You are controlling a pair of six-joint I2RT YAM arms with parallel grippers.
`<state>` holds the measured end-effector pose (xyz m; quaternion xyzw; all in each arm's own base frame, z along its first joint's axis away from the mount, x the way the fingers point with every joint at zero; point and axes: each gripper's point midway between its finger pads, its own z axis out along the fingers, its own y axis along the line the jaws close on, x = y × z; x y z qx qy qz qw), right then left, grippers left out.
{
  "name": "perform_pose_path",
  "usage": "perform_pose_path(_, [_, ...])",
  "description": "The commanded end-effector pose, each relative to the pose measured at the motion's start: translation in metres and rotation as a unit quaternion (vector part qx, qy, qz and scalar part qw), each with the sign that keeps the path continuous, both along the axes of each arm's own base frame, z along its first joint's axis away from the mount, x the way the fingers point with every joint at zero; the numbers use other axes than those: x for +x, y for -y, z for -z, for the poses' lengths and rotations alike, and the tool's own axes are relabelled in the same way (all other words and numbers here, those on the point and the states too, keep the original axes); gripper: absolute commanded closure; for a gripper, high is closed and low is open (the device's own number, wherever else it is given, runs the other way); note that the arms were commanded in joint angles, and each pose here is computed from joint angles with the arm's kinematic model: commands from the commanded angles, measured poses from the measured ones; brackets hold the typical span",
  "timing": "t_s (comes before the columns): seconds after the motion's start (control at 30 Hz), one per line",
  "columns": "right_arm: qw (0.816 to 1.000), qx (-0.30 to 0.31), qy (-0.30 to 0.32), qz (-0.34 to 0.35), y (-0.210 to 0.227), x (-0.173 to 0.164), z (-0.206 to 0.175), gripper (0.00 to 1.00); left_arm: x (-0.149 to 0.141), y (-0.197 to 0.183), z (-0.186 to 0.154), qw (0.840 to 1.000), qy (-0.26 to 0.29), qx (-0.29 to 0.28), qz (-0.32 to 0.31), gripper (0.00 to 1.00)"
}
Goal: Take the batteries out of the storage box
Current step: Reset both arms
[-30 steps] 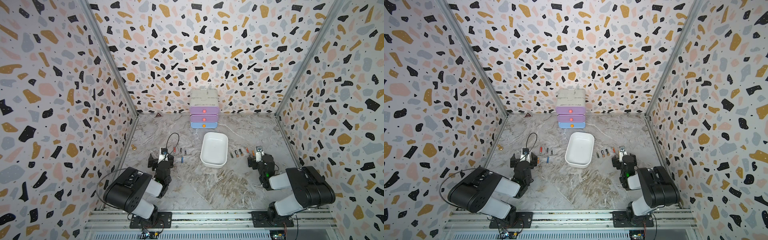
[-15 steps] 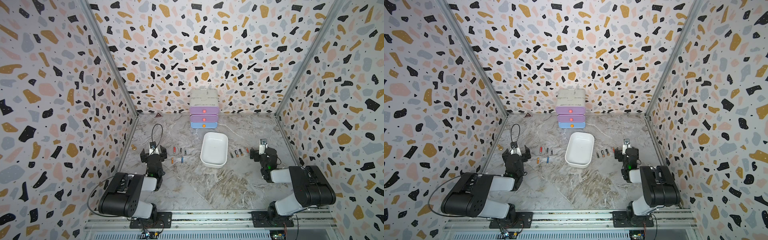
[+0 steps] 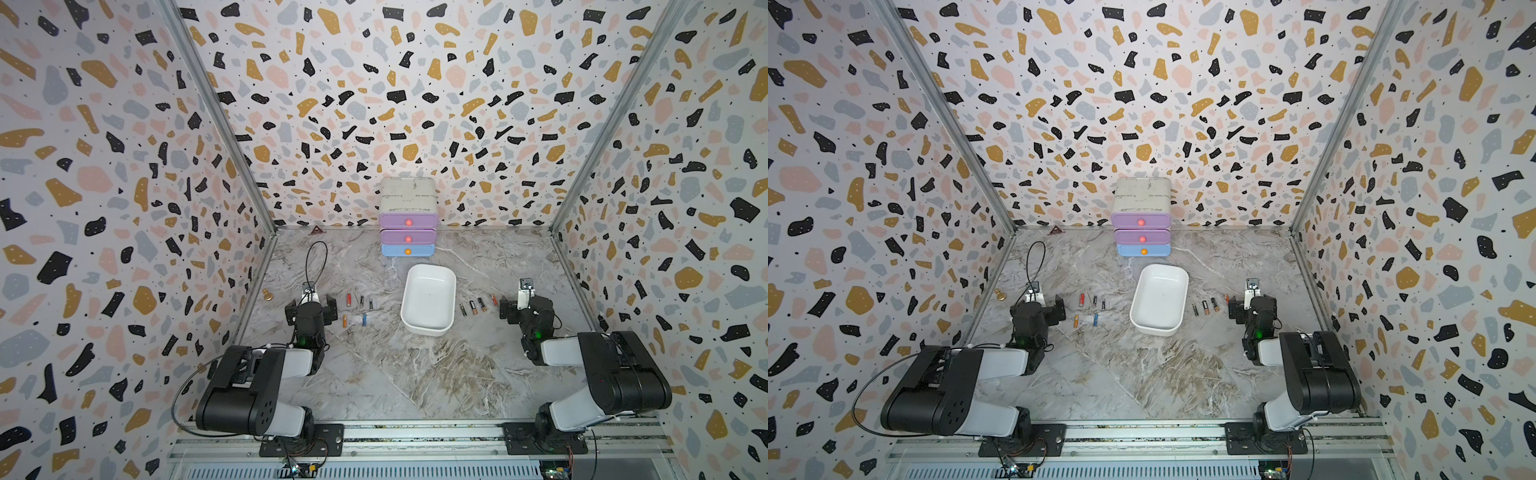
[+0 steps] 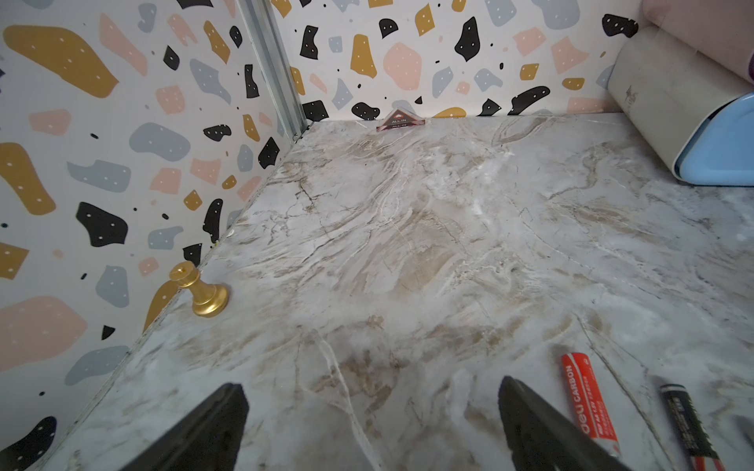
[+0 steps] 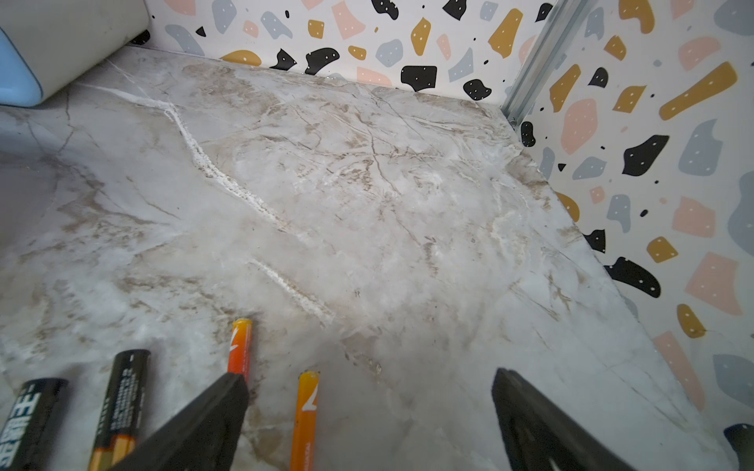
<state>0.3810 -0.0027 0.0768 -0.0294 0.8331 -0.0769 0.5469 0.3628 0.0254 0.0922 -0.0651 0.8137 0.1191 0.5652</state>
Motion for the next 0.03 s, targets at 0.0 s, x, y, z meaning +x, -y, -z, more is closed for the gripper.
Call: perform_pose_path(0.0, [1.000, 0.005, 0.007, 0.001, -0.0008, 0.0024, -0.0059, 0.01, 0.0074, 0.0006, -0.0100, 1.000, 0.016, -0.008, 0.002, 0.00])
